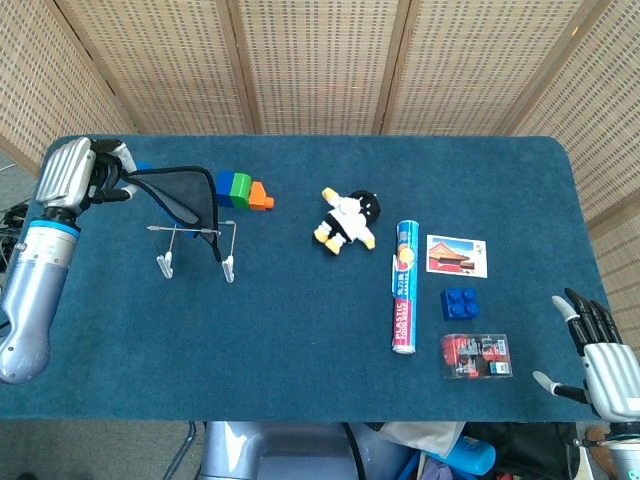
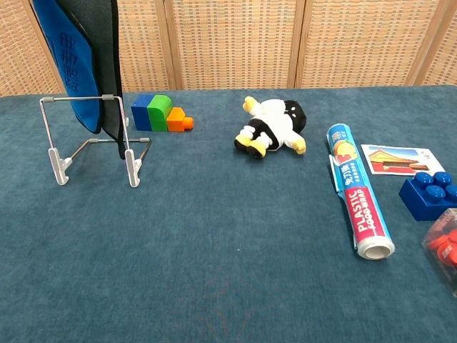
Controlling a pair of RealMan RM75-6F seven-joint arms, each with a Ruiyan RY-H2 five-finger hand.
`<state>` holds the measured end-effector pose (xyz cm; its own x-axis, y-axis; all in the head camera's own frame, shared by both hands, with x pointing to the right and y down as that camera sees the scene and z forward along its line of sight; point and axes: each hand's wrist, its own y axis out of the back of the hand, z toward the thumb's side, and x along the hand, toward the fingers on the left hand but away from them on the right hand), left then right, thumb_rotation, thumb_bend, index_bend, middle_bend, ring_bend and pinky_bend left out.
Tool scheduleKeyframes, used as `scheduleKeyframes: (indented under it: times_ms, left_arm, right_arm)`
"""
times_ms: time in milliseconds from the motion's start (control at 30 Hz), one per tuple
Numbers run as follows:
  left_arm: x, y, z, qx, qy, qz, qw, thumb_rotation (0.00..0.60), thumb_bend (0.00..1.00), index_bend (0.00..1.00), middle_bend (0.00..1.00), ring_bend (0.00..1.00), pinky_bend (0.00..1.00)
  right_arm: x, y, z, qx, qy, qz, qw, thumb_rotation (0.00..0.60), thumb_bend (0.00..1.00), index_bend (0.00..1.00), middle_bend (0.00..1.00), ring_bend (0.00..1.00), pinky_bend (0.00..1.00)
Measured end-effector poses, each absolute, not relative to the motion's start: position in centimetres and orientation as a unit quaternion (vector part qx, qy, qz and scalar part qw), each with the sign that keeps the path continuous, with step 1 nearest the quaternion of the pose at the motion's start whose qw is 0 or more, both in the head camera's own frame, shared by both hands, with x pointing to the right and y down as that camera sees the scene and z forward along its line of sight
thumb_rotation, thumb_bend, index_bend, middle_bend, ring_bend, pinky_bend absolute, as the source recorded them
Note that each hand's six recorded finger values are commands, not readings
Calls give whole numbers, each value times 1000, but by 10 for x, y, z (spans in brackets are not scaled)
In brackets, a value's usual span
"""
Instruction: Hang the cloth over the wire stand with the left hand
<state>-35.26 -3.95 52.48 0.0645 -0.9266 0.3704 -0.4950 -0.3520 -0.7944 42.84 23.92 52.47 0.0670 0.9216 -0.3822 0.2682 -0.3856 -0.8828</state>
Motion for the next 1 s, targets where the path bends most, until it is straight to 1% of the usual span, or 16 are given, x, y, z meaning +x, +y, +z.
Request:
scheduleKeyframes:
  times_ms: [333,500,733,867,1000]
  left_arm:
    - [-369,-12,515,-691,545,-429,202,600,1000,805,887,850,954]
    - [-379,3,517,-695,548,-425,189,600,1000,805,887,849,952]
    - [-393,28,534,-706,531,-433,182,600,1000,805,888,845,947]
    - [-402,39,549,-710,524,-440,169,600,1000,806,888,844,946]
    - [-404,46,559,-719,512,-440,165,600,1000,807,888,842,943]
  right_arm:
    - [429,239,523,-658,-455,509,318,600,0,10,0,0,0]
    - [428,239,522,-659,-455,507,319,600,0,10,0,0,0]
    - [427,241,521,-660,-454,505,321,600,0,10,0,0,0]
    - [426,241,520,-660,-455,504,322,600,0,10,0,0,0]
    - [426,242,520,-660,-454,504,323,600,0,10,0,0,0]
